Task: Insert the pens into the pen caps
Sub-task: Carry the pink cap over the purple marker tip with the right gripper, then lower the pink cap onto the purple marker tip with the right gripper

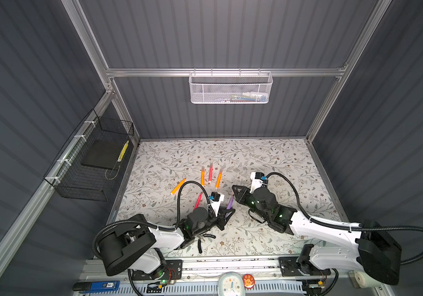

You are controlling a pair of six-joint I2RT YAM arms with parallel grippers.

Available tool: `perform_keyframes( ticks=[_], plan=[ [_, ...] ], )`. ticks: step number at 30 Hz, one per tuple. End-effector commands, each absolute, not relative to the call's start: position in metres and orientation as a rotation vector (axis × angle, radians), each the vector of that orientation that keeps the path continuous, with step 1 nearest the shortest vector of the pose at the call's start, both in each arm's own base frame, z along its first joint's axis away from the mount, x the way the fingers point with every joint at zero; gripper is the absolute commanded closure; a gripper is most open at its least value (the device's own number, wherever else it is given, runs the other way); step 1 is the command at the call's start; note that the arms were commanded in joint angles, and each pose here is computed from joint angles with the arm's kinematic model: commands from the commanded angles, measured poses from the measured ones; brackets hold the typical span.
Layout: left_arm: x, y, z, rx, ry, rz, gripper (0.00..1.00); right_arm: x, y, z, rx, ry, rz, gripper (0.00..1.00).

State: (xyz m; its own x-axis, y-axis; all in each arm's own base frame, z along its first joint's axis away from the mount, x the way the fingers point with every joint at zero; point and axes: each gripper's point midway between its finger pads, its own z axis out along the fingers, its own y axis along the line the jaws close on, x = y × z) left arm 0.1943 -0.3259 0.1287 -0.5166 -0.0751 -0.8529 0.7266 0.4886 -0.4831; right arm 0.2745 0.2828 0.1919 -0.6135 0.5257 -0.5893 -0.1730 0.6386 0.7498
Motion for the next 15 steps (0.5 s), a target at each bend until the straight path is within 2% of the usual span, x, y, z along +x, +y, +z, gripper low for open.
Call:
perform_keyframes(
  ticks=[1,15],
  plan=[
    [0.1954,-0.3270,0.1324,0.530,1.830,-1.143,1.00,0.2760,0.2846,0.2092,0.271,1.958,1.040,0.98],
    [0.2001,-0.3299,0.1321,0.507,1.843,-1.139,1.00,0.2715,0.2913,0.2064,0.251,1.969,1.081,0.99]
  ],
)
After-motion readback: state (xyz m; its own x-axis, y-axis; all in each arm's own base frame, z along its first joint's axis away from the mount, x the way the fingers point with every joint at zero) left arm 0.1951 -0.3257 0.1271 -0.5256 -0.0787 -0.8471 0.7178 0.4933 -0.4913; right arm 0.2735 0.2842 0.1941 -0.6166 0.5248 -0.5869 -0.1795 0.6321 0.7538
